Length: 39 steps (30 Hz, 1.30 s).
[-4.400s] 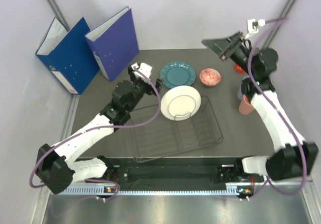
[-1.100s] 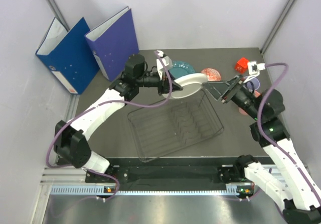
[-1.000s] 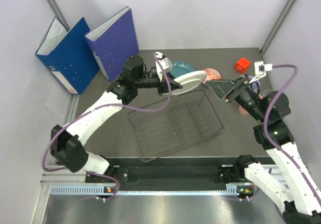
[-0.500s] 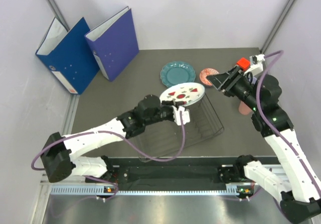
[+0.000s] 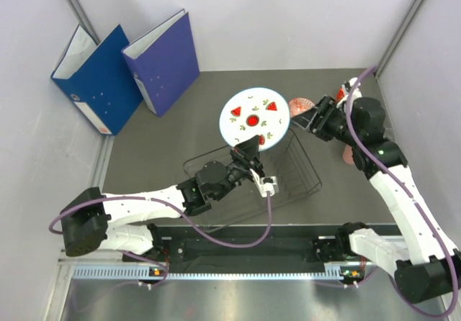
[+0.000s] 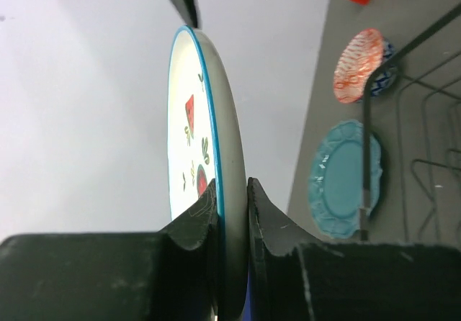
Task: Unload the mixed dishes from the dish rack
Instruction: Place the plate at the center of the board.
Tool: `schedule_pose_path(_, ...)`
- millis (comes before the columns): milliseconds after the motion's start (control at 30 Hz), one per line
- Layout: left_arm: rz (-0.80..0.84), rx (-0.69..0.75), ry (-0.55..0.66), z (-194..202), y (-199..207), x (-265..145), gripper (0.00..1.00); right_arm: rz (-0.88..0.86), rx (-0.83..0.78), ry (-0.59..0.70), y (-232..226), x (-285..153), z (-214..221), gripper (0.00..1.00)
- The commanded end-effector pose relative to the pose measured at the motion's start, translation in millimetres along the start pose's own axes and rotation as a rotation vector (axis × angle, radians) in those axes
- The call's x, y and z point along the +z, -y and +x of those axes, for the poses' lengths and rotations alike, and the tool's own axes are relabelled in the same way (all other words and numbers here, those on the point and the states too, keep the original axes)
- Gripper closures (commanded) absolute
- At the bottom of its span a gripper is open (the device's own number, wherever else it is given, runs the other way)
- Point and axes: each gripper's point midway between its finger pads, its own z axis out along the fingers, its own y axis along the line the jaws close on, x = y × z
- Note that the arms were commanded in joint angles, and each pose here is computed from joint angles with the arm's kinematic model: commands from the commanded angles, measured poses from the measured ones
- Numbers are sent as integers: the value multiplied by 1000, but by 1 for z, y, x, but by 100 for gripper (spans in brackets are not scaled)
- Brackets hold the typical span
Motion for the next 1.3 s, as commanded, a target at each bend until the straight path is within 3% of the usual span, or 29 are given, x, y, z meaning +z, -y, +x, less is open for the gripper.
schedule_pose_path(0, -257, 94, 49, -25, -66, -8, 100, -121, -31, -34, -17, 8, 2, 41)
schedule_pose_path(200, -220, 113, 72, -33, -49, -3, 100, -118, -69, -4, -23, 7, -10, 41)
schedule_pose_path(433, -208, 93, 78, -33, -45, 0, 100, -18, -66, 198, -13, -18, -39, 41)
schedule_pose_path(567, -195, 101, 80, -34, -43, 1, 100, 5, -91, 237, -15, -28, -49, 41)
schedule_pose_path(800, -182, 111, 88, -38, -41, 6, 100, -16, -119, 58, -17, 2, -32, 41)
schedule_pose_path(1267, -164, 119, 107, -45, -34, 11, 100, -4, -148, -41, -10, 28, -16, 44)
